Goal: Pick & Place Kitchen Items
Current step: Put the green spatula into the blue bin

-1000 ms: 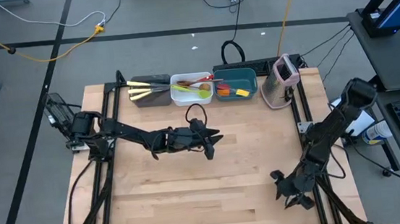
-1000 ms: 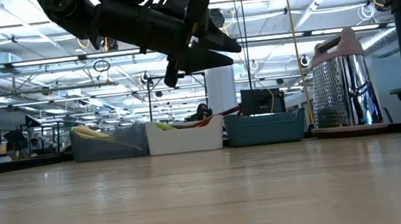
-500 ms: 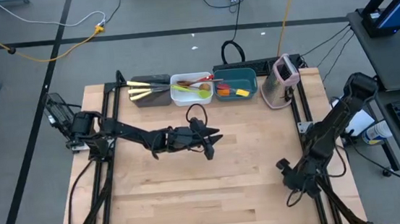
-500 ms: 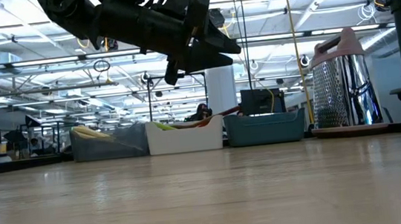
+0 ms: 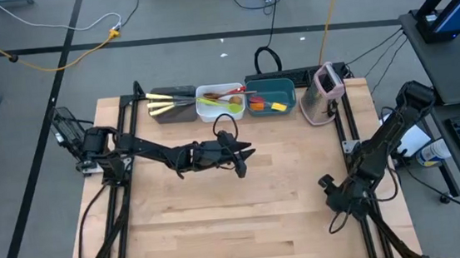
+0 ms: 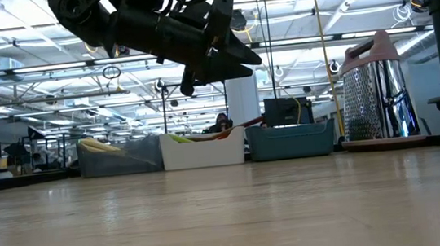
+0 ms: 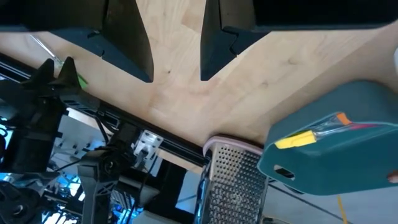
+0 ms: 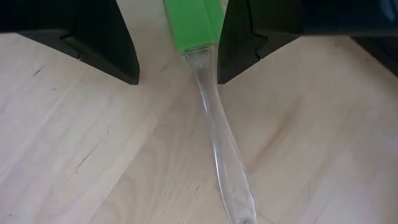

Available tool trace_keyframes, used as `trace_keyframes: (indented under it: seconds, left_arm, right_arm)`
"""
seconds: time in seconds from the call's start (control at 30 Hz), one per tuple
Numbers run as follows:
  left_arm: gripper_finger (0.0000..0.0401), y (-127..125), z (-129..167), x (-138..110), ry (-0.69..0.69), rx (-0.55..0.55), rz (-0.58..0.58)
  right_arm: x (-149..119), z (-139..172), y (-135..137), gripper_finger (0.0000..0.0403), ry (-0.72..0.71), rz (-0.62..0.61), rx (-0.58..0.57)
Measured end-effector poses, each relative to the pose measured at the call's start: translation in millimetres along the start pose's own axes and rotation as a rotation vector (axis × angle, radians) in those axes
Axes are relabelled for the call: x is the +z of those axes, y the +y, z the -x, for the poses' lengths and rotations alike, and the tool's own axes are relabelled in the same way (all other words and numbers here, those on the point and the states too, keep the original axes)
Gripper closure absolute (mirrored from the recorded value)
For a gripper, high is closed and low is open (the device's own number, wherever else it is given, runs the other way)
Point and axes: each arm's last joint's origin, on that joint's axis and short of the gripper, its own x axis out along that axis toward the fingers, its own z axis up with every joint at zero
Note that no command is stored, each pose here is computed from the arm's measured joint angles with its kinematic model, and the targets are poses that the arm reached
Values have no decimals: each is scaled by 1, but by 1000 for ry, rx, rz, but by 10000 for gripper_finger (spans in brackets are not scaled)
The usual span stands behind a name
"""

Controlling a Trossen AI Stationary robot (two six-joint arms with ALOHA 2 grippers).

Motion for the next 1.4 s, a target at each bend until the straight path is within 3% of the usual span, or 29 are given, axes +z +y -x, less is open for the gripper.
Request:
trace_keyframes:
  seconds: [0.2,0.4,0.53,0.83,0.9,1.17,1.4]
  left_arm:
    - [265,1,0,-2,16,6,-13]
    - [265,3,0,-6,61,24,-28]
    - [265,4,0,-9,87,33,-37]
    - [265,4,1,-9,92,34,-35]
    - [265,4,1,-9,92,34,-29]
    - [265,2,1,-9,105,-15,-47]
    - [265,2,0,-9,109,-16,-80]
  right_arm:
    - [1,-5,4,193,-4,33,-26]
    - [8,-18,9,204,-42,310,-97]
    - [6,-29,8,241,22,365,-108]
    - [7,-38,5,375,45,248,-125]
    - [12,-38,4,392,-9,236,-139]
    - [42,-34,-11,398,-301,167,-327]
    - [46,-31,-36,402,-299,56,-431]
